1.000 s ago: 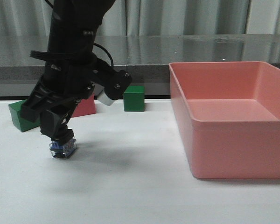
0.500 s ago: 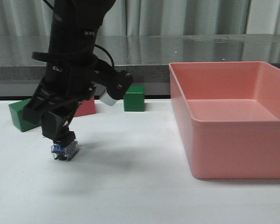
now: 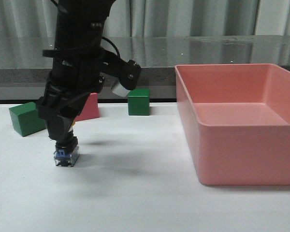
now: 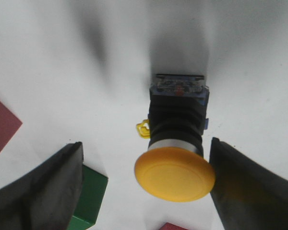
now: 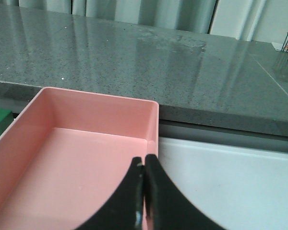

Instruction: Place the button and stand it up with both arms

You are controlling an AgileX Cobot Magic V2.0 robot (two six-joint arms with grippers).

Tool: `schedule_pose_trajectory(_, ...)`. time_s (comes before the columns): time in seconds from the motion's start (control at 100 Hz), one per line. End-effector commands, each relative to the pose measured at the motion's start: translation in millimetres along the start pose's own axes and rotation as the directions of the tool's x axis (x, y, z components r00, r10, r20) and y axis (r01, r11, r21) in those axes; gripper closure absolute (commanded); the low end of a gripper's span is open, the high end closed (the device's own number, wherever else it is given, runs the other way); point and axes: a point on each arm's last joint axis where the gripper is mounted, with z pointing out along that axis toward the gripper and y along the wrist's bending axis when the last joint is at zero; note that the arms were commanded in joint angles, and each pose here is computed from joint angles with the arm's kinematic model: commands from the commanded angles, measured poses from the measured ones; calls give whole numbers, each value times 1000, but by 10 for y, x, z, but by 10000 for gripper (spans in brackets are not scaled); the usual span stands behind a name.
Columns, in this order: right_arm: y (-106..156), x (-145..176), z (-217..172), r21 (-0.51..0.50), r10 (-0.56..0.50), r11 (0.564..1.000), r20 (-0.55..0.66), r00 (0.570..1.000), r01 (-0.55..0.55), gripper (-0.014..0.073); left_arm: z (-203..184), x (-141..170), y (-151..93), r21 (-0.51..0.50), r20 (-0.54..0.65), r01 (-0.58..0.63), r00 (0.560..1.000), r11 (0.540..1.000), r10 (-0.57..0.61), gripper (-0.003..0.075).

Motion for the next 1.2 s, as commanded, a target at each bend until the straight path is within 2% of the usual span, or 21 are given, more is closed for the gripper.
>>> schedule_pose_trajectory(0.0, -51, -156, -21, 45, 8, 999, 99, 995, -12, 652, -392, 170, 21, -53, 8, 60, 998, 997, -60, 183)
schedule_pose_trajectory(0.29, -51, -156, -21, 45, 8, 999, 99, 995, -12, 652, -914, 461, -39, -139, 108, 189, 979, 972, -175, 185)
schedule_pose_trajectory(0.37, -51, -156, -21, 45, 8, 999, 99, 995, -12, 652, -1112, 589, -80, -171, 151, 250, 963, 953, -225, 185)
schedule_pose_trajectory(0.44, -51, -156, -21, 45, 8, 999, 99, 995, -12, 652, -1277, 703, -124, -186, 199, 348, 929, 919, -312, 197)
schedule_pose_trajectory(0.49, -51, -156, -21, 45, 8, 999, 99, 995, -12, 652, -1384, 779, -158, -185, 236, 432, 891, 882, -387, 229)
schedule_pose_trajectory(0.56, -51, -156, -21, 45, 8, 999, 99, 995, -12, 652, -1525, 893, -208, -178, 288, 538, 829, 824, -479, 319)
schedule_pose_trajectory(0.63, -51, -156, -21, 45, 8, 999, 99, 995, -12, 652, -1641, 1035, -246, -177, 327, 604, 781, 777, -532, 454)
schedule_pose_trajectory(0.73, -51, -156, -21, 45, 8, 999, 99, 995, -12, 652, -1779, 1243, -298, -139, 390, 731, 660, 668, -642, 687)
schedule_pose_trajectory(0.76, -51, -156, -21, 45, 8, 999, 99, 995, -12, 652, -1814, 1298, -318, -123, 410, 752, 633, 647, -657, 743)
schedule_pose_trajectory(0.83, -51, -156, -21, 45, 8, 999, 99, 995, -12, 652, -1917, 1433, -366, -80, 488, 788, 565, 611, -665, 739)
schedule_pose_trajectory(0.88, -51, -156, -21, 45, 8, 999, 99, 995, -12, 652, -1995, 1525, -405, -44, 566, 812, 500, 582, -655, 739)
schedule_pose_trajectory(1.0, -51, -156, -21, 45, 8, 999, 99, 995, -12, 652, -2161, 1743, -606, -16, 737, 856, 359, 516, -572, 739)
schedule_pose_trajectory(1.11, -51, -156, -21, 45, 8, 999, 99, 995, -12, 652, -2106, 1837, -879, -5, 819, 874, 282, 485, -500, 739)
schedule_pose_trajectory(1.19, -51, -156, -21, 45, 8, 999, 99, 995, -12, 652, -2033, 1876, -1123, 20, 877, 886, 207, 463, -434, 739)
